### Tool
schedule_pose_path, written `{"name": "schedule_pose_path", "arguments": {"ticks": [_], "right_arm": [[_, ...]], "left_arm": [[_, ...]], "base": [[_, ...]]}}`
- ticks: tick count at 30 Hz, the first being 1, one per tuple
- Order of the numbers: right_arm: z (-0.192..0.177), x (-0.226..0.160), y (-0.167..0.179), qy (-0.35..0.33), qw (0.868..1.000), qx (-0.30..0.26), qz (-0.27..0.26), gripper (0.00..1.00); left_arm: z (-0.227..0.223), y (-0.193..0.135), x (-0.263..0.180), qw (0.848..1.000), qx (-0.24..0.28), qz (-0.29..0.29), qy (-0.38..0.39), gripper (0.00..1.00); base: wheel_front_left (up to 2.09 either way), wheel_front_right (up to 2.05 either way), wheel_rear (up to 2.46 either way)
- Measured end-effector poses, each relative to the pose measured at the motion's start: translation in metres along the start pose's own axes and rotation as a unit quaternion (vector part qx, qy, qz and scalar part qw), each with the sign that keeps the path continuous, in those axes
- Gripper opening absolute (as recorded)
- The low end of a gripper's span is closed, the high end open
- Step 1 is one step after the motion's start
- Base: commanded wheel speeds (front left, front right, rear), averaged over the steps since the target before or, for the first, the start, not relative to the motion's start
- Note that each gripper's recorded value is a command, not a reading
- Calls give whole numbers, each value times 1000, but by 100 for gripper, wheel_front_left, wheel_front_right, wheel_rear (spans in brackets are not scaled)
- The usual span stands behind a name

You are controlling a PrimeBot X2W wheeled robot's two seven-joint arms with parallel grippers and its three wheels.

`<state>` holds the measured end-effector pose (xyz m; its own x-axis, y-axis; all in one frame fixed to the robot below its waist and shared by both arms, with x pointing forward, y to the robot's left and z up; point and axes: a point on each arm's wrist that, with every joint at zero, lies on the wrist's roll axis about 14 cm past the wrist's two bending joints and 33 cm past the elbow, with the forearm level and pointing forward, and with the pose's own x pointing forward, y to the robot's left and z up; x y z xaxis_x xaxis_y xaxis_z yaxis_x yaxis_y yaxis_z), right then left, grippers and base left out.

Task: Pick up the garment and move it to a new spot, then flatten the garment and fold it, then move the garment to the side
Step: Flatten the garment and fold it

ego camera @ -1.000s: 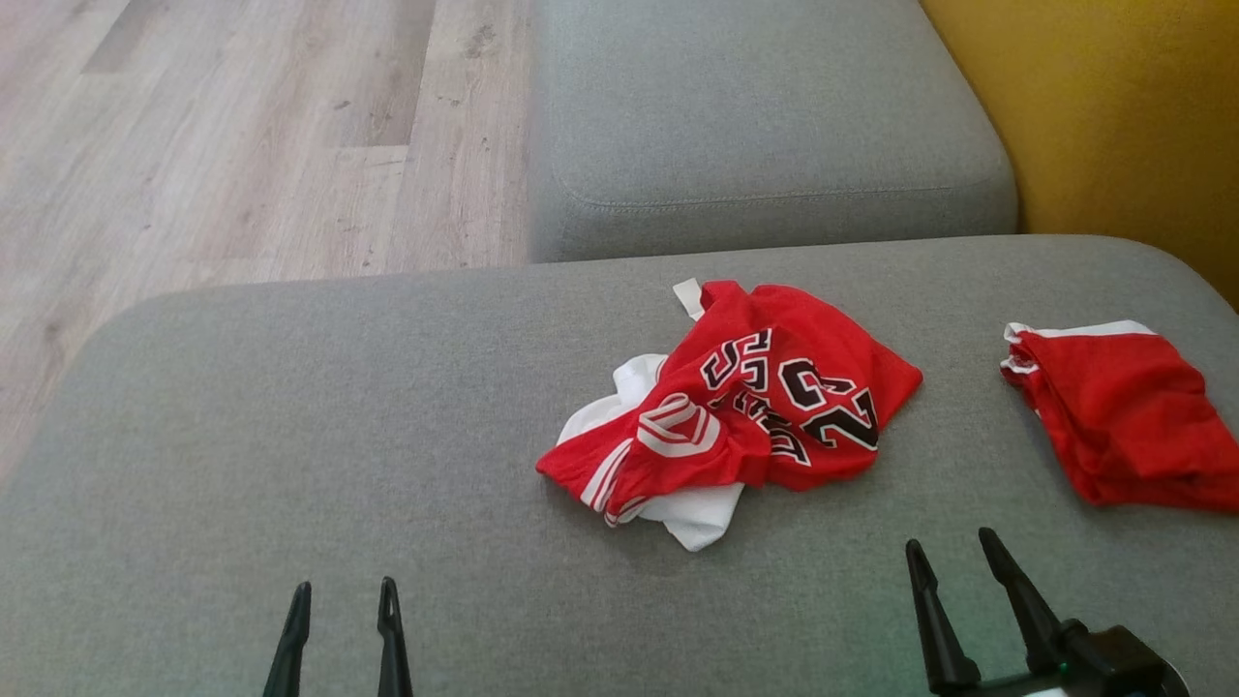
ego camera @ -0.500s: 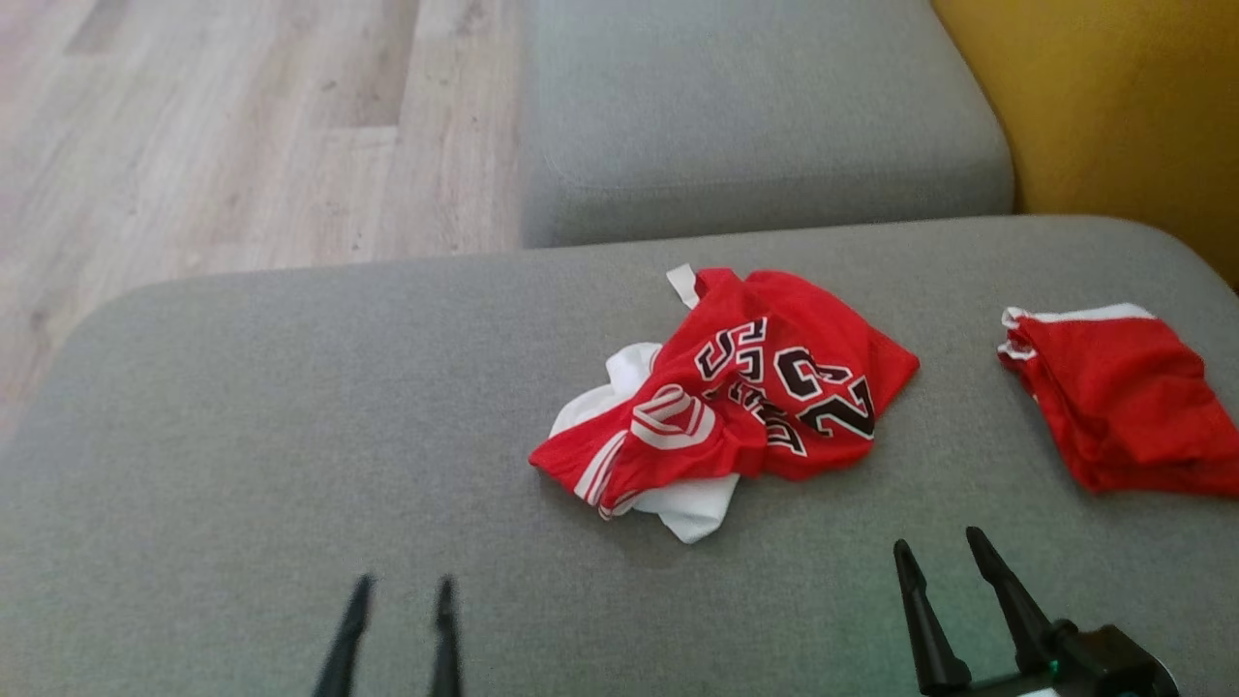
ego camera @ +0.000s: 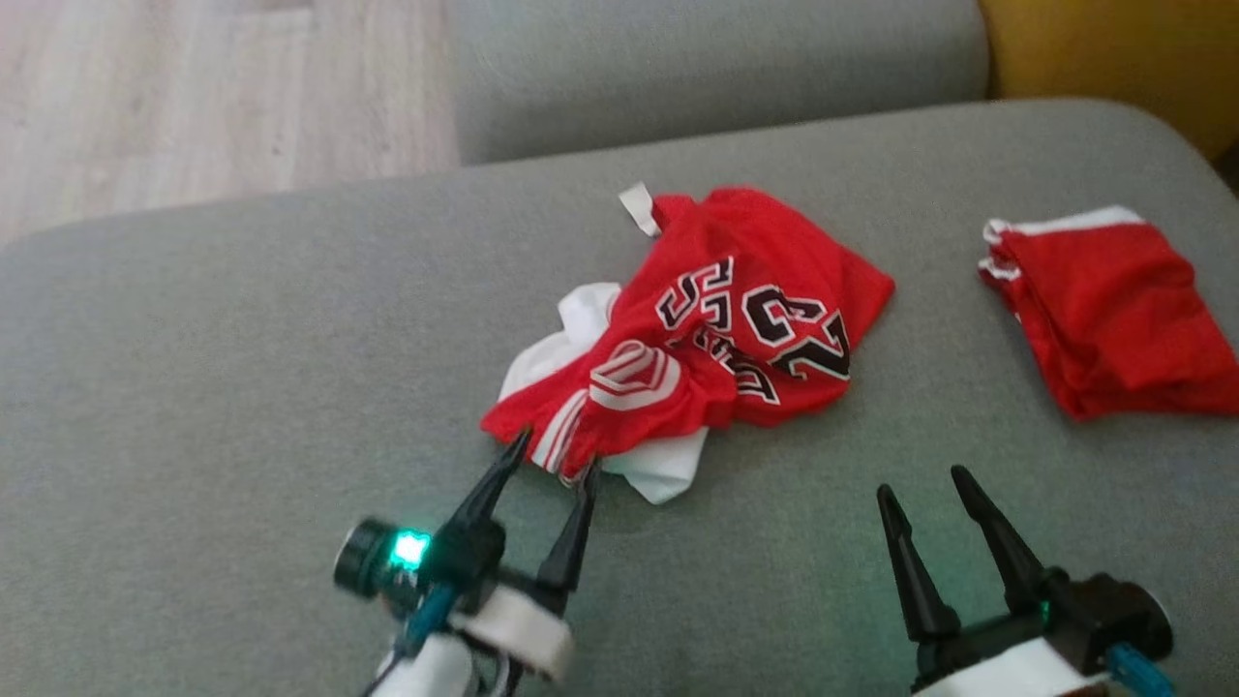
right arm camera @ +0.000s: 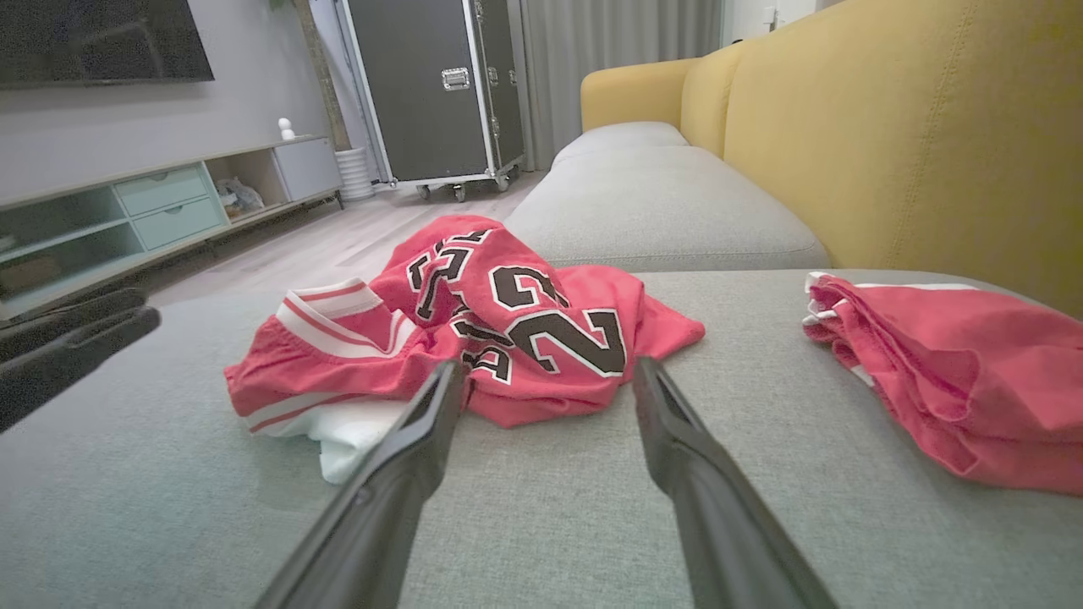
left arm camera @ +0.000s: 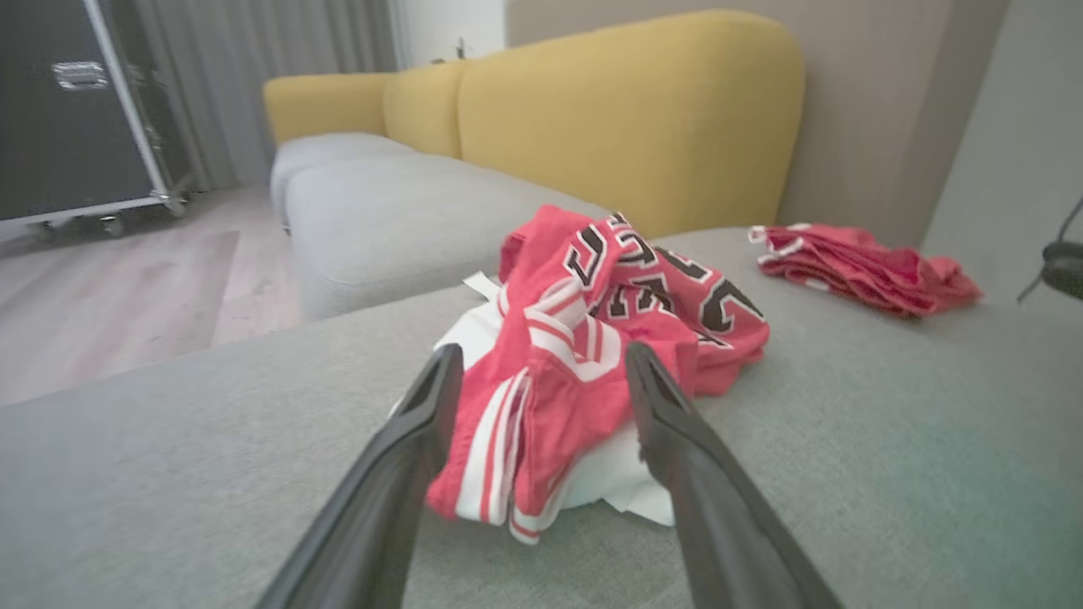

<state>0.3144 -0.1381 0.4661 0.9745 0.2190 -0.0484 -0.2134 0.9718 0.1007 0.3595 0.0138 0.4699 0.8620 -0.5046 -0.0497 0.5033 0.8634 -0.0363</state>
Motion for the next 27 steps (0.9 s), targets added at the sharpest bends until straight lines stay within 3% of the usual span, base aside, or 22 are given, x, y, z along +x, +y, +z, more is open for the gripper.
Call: {"name": "schedule_pose_path", "arguments": {"ticks": [11,13,20,23,27], "right_arm": [[-8,12,-29,19,999,-10,-38,100],[-10,10,-34,24,999,-11,-46,100],[-1,8,-42,9,998,-11,-67,100],[3,4,-43,2,997,-11,-73,100],[9,-2,-43,-10,997,-9,-79,100]], "left_arm": [[-32,-11,68,995,16,-68,67,100],[-36,-16,73,994,15,-76,72,0],[-5,-41,87,993,12,-114,25,0],[33,-63,93,988,0,-155,-28,0],[117,-74,110,973,-42,-187,-127,0]], "base": [[0,0,0],[0,0,0],[0,0,0],[0,0,0],[0,0,0]]}}
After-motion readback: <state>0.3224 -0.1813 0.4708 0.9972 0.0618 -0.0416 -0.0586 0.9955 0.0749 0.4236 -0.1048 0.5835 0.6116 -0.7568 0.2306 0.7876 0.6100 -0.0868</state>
